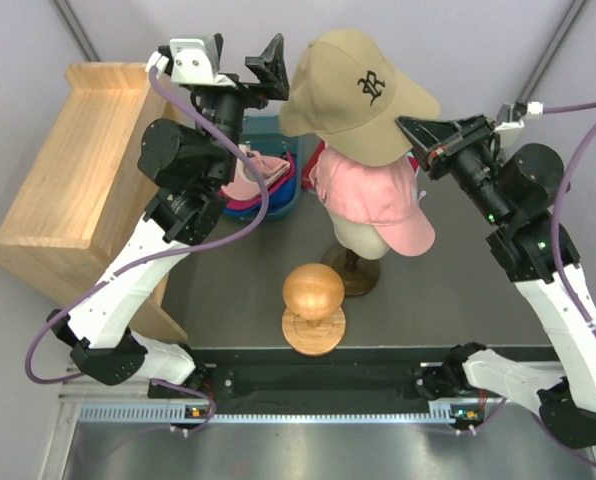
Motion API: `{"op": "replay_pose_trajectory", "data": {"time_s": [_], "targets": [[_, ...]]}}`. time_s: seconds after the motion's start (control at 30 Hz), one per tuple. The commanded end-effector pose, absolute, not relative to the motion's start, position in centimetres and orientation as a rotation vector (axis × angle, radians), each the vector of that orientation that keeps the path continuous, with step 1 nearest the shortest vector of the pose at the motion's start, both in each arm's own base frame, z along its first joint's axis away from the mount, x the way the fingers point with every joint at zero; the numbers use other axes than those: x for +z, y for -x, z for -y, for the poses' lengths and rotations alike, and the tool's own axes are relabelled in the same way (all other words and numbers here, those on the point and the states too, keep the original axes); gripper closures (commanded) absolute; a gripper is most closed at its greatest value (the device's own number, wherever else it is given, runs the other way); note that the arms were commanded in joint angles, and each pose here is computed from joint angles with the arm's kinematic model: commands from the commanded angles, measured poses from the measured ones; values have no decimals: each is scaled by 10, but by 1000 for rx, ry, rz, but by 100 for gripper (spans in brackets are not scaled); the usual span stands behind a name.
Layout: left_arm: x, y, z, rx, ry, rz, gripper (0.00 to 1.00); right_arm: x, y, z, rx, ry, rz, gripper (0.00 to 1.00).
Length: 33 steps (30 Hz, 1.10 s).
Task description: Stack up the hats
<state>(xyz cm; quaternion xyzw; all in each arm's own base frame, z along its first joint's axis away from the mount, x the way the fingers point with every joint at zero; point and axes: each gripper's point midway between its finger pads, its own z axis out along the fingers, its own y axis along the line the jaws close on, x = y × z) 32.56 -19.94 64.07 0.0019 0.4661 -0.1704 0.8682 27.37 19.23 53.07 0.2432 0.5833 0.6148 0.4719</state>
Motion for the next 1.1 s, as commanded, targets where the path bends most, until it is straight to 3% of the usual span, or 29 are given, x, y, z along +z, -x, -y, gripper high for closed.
{"op": "replay_pose_trajectory", "data": {"time_s": [0.0, 0.33, 1.07], "targets": [[653, -314, 184, -324, 11, -937, 2, 533, -254, -171, 1515, -704, -1399, 100], [649, -316, 186, -321, 3, -940, 2, 469, -244, -167, 1496, -865, -1536, 100], [641, -319, 188, -321, -2, -962, 2, 400, -219, -152, 1389, -1019, -1697, 100]]}}
